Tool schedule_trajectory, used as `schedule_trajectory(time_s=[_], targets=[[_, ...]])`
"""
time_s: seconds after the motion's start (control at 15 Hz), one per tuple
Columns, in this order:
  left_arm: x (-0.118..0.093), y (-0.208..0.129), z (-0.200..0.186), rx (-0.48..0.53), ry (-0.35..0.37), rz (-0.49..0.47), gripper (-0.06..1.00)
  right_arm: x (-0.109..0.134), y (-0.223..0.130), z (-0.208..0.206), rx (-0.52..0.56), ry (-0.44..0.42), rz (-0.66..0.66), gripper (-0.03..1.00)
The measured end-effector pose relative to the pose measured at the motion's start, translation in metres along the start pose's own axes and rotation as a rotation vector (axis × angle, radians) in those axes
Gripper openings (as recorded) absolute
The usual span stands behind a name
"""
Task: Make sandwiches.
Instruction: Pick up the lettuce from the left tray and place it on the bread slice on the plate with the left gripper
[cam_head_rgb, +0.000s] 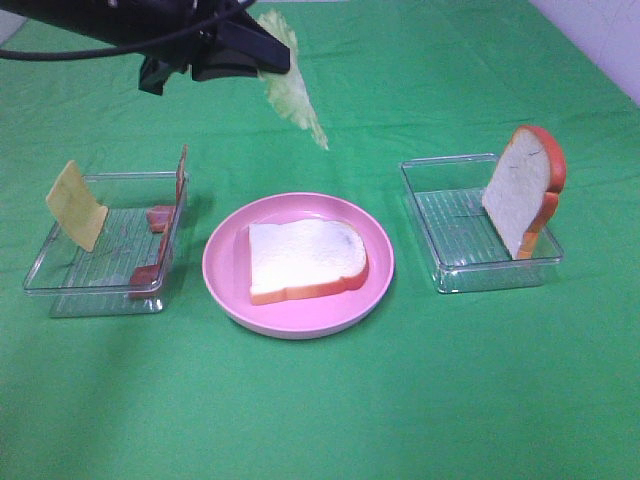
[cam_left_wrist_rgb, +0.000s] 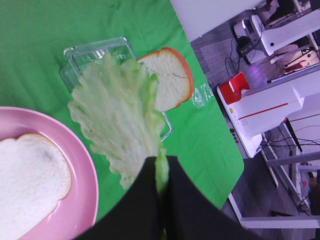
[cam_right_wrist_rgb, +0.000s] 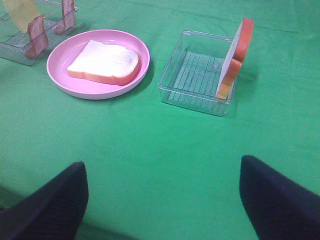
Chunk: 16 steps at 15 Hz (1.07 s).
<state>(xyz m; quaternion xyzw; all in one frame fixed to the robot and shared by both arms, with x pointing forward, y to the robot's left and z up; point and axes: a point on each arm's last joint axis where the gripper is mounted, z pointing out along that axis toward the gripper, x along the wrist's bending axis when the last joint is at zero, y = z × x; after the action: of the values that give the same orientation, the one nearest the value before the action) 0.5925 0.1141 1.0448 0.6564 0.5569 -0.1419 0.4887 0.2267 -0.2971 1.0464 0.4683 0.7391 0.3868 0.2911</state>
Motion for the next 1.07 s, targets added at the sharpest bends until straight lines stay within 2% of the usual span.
schedule_trajectory(time_s=[0.2, 0.27, 0.73, 0.8, 1.07], targets=[[0.01, -0.015, 0.031, 0.065, -0.009, -0.016, 0.01, 0.0, 0.0, 0.0, 0.0, 0.0, 0.0, 0.76], [0.019, -0.026, 0.051, 0.117, -0.001, -0.011, 0.01, 0.0, 0.0, 0.0, 0.0, 0.0, 0.0, 0.76], [0.064, -0.047, 0.087, 0.202, 0.068, -0.071, 0.01, 0.0, 0.0, 0.0, 0.0, 0.0, 0.0, 0.76], [0.071, -0.051, 0.091, 0.217, 0.077, -0.056, 0.01, 0.0, 0.0, 0.0, 0.0, 0.0, 0.0, 0.76], [0.071, -0.051, 0.092, 0.218, 0.076, -0.022, 0.01, 0.0, 0.0, 0.0, 0.0, 0.0, 0.0, 0.76]])
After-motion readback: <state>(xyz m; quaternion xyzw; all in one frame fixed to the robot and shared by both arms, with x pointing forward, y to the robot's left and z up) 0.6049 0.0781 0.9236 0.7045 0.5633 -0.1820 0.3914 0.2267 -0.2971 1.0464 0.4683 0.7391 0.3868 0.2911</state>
